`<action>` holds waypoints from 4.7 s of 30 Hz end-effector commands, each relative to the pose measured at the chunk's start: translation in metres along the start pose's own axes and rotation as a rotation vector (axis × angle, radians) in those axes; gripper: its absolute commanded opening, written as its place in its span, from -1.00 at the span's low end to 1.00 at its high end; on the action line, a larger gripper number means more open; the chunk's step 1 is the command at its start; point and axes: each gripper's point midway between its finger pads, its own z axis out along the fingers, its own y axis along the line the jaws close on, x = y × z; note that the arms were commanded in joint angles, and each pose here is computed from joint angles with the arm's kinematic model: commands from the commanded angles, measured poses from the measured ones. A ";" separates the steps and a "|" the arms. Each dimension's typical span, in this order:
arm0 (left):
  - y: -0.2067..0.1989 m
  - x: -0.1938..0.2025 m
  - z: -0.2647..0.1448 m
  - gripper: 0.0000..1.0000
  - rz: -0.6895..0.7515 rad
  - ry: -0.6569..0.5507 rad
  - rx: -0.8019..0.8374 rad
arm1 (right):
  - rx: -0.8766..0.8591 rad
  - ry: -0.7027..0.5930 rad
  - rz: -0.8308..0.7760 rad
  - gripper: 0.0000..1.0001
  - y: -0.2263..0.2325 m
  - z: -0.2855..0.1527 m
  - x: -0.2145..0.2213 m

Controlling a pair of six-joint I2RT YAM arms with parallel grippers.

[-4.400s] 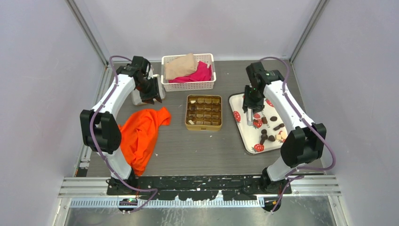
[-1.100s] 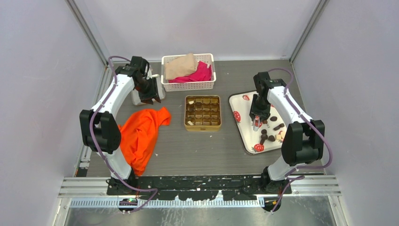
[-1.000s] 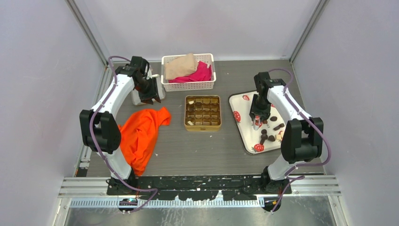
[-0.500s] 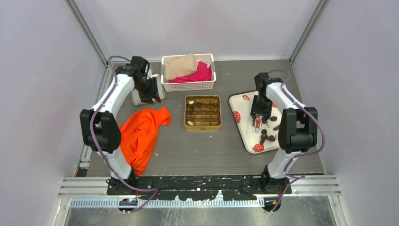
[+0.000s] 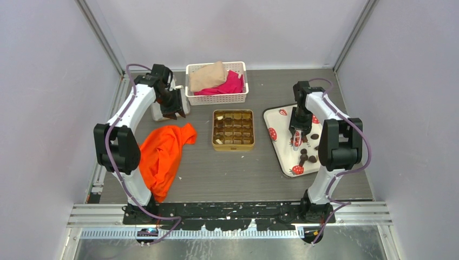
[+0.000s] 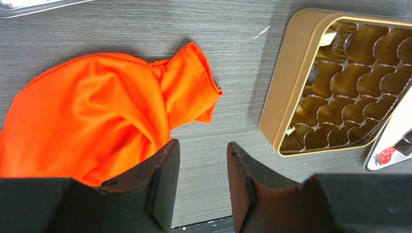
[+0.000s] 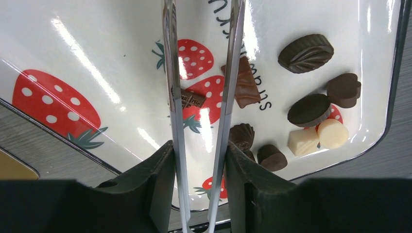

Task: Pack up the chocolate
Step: Pick up the fake chocolate from the plate, then place the fake chocolate in the packing box.

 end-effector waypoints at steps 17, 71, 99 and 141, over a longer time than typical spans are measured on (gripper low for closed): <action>-0.006 -0.018 -0.010 -0.17 0.013 -0.050 0.031 | -0.058 -0.076 0.012 -0.99 0.000 -0.035 -0.009; -0.001 -0.008 -0.020 -0.17 0.012 -0.067 0.014 | -0.434 -0.212 -0.520 -0.99 0.236 -0.154 0.094; 0.000 -0.003 -0.024 -0.17 0.012 -0.070 0.017 | -0.358 -0.149 -0.521 -0.99 0.239 -0.116 0.106; 0.001 -0.001 -0.026 -0.17 0.015 -0.072 0.014 | -0.318 -0.310 -0.306 -0.95 0.179 -0.158 0.058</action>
